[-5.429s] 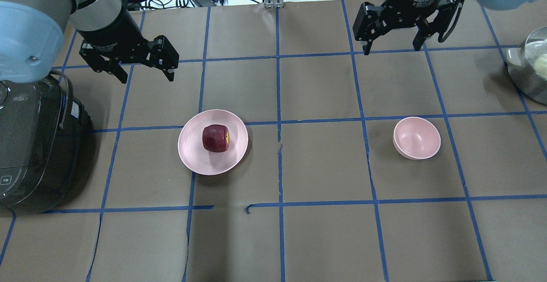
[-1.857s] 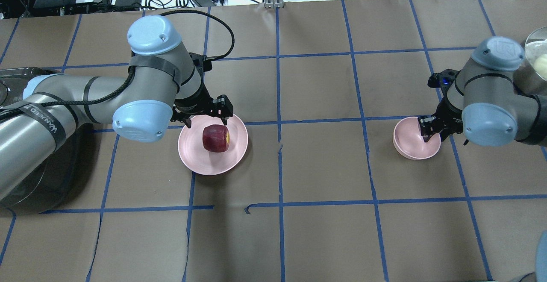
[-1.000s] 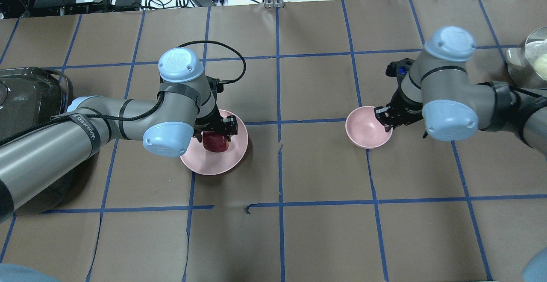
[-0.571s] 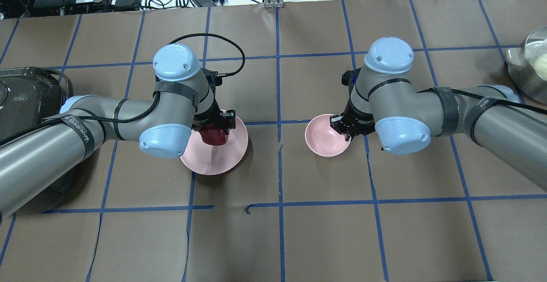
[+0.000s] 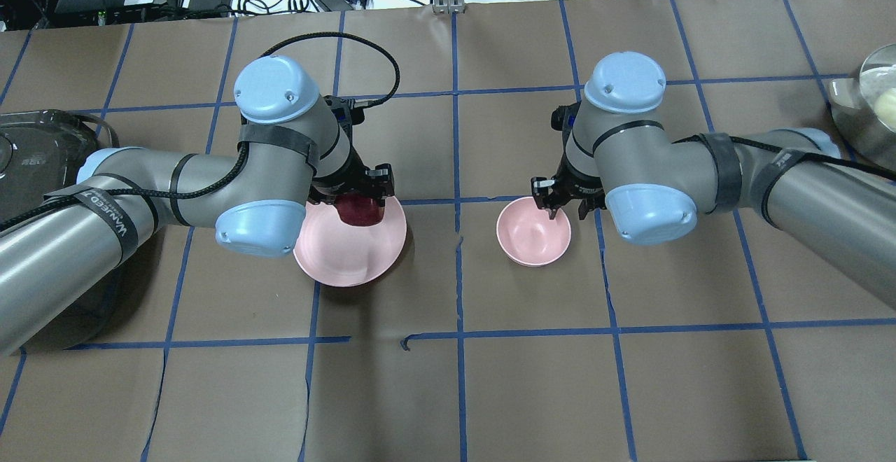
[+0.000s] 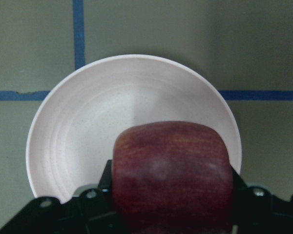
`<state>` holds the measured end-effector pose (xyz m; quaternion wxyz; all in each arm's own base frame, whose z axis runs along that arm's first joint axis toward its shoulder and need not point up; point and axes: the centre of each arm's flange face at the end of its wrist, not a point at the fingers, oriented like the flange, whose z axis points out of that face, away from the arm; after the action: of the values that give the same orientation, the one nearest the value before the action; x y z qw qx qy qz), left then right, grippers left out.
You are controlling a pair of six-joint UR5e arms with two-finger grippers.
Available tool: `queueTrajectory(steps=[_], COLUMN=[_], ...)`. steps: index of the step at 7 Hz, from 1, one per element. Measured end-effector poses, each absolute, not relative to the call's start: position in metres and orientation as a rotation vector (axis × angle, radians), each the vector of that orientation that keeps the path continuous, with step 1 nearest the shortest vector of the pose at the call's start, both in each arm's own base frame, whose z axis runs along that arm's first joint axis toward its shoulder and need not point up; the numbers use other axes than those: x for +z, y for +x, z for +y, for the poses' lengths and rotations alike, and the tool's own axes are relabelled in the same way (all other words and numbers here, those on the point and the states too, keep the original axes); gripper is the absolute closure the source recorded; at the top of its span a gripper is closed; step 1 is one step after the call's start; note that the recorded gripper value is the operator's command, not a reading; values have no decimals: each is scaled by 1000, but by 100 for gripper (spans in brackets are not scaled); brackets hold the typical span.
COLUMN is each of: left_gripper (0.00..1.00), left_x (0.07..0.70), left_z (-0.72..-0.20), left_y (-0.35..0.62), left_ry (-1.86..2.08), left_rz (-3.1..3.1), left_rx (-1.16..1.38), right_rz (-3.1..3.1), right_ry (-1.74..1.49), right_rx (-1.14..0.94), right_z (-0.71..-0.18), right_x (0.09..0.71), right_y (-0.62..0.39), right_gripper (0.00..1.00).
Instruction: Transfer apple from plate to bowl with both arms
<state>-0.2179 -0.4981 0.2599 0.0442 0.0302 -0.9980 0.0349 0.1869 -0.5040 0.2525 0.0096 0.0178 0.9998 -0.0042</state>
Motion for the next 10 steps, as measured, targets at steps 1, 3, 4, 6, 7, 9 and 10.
queueTrajectory(steps=[1, 3, 4, 6, 7, 9, 10], left_gripper=[100, 100, 100, 100, 100, 100, 82], left_x=[260, 274, 279, 280, 275, 252, 240], left_z=[-496, -490, -485, -479, -478, -469, -464], left_y=[-232, -291, -327, -386, -408, -440, -449], left_ry=[131, 206, 235, 298, 318, 330, 333], left_rz=[-3019, -2944, -2911, -2868, -2860, -2883, -2898], left_rx=[103, 175, 190, 191, 184, 147, 129], right_rz=[3137, 3171, 3180, 3181, 3187, 3194, 3194], right_ry=[57, 63, 66, 68, 73, 77, 79], right_rx=[-54, -66, -70, -76, -64, -50, -55], right_z=[-519, -528, -522, -509, -505, -500, -499], right_x=[291, 378, 419, 469, 476, 483, 485], right_y=[186, 183, 182, 180, 177, 174, 173], right_gripper=[0, 0, 0, 0, 0, 0, 0])
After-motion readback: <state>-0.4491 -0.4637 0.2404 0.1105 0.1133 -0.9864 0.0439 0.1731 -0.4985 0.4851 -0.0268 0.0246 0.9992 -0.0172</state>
